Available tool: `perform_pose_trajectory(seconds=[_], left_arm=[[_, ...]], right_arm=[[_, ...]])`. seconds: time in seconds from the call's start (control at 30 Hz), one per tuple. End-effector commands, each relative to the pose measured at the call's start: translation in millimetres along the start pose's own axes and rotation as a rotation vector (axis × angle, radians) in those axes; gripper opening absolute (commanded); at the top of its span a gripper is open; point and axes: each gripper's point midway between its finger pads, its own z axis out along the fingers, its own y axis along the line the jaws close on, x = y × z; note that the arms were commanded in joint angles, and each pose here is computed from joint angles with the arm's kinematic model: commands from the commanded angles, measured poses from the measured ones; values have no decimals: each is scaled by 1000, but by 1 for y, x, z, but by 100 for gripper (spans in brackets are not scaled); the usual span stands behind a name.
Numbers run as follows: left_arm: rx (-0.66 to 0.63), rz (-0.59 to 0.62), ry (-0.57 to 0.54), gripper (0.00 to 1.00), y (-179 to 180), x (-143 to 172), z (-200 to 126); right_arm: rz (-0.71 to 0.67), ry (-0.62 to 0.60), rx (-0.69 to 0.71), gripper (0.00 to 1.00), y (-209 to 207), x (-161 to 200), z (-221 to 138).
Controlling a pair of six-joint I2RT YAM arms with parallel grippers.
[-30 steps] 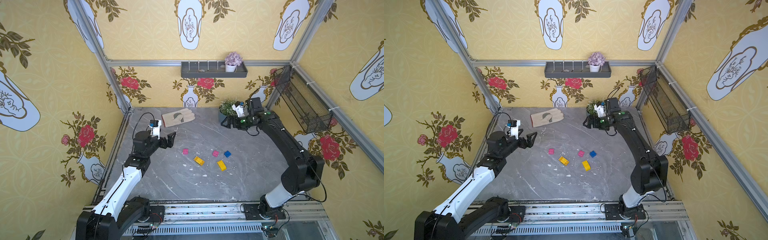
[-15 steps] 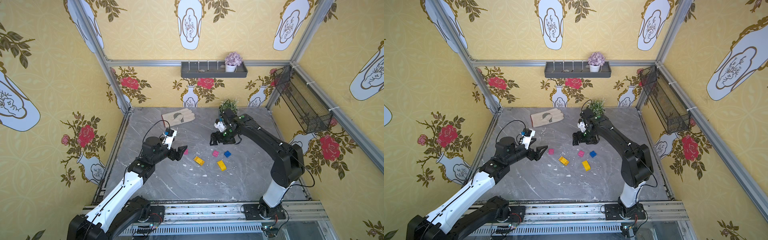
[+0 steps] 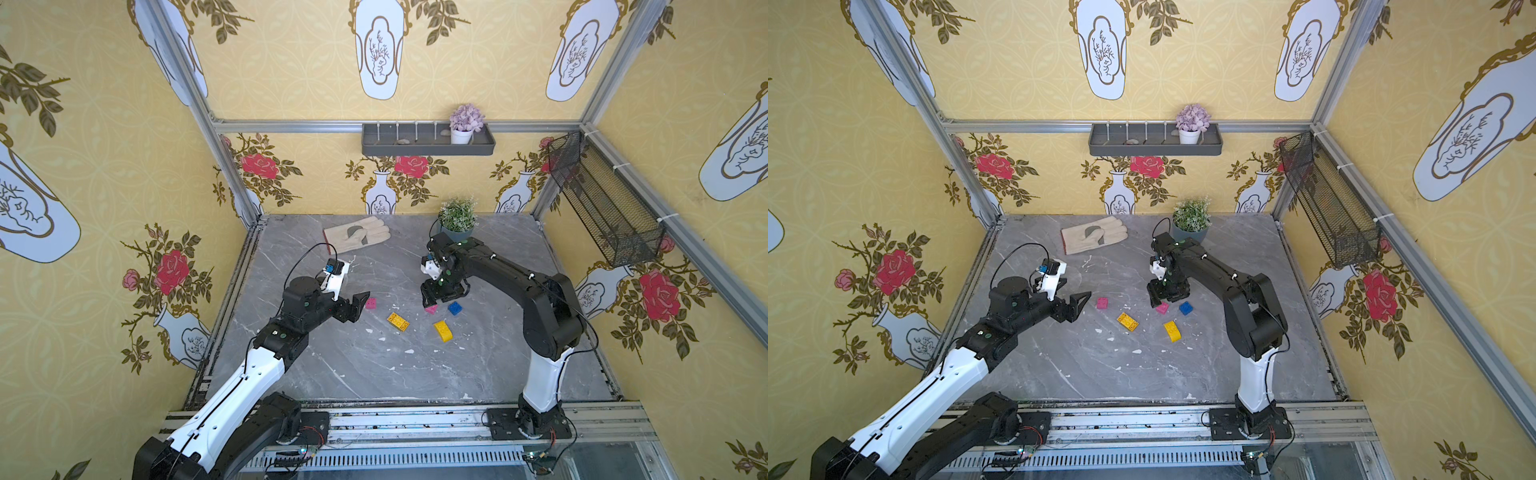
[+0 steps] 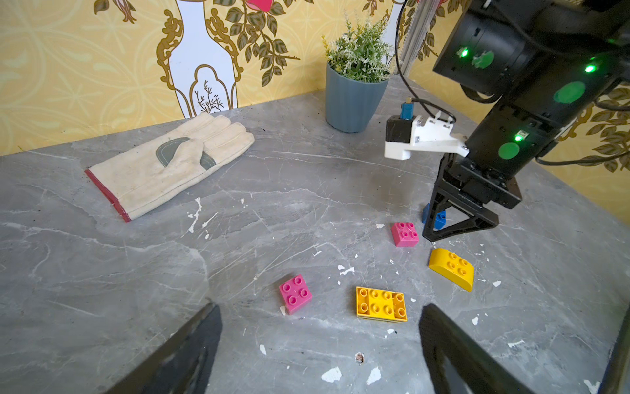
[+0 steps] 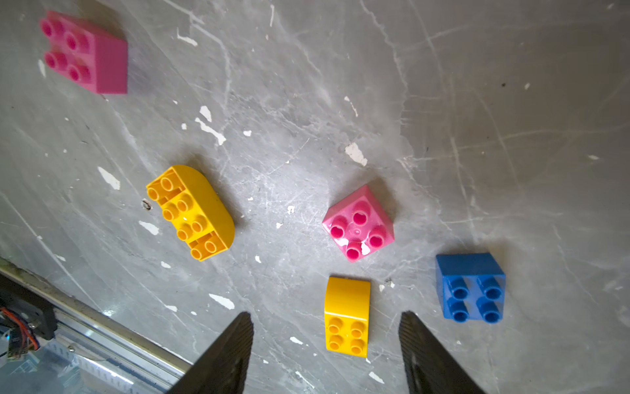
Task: Assemble the letter s with lego
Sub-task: Pick up the lego brick from the center of the board.
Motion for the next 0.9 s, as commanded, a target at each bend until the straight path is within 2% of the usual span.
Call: perform_pose_trajectory(seconds=[0.0,0.3,0.63,0.87], left_arm=[[-7,-5,7,93,1,3,1],[-7,-3,12,93,2,5,2],[-2,-9,17,92,1,8,2],[-15,3,27,92,2,11,-1]], right_arm=[[-17,19,12,68,-2,3,5],[23,52,40,67,-2,29,8],[-55,32,45,67,-2,-2,19],[-61,31,36,67,-8,-14,29]])
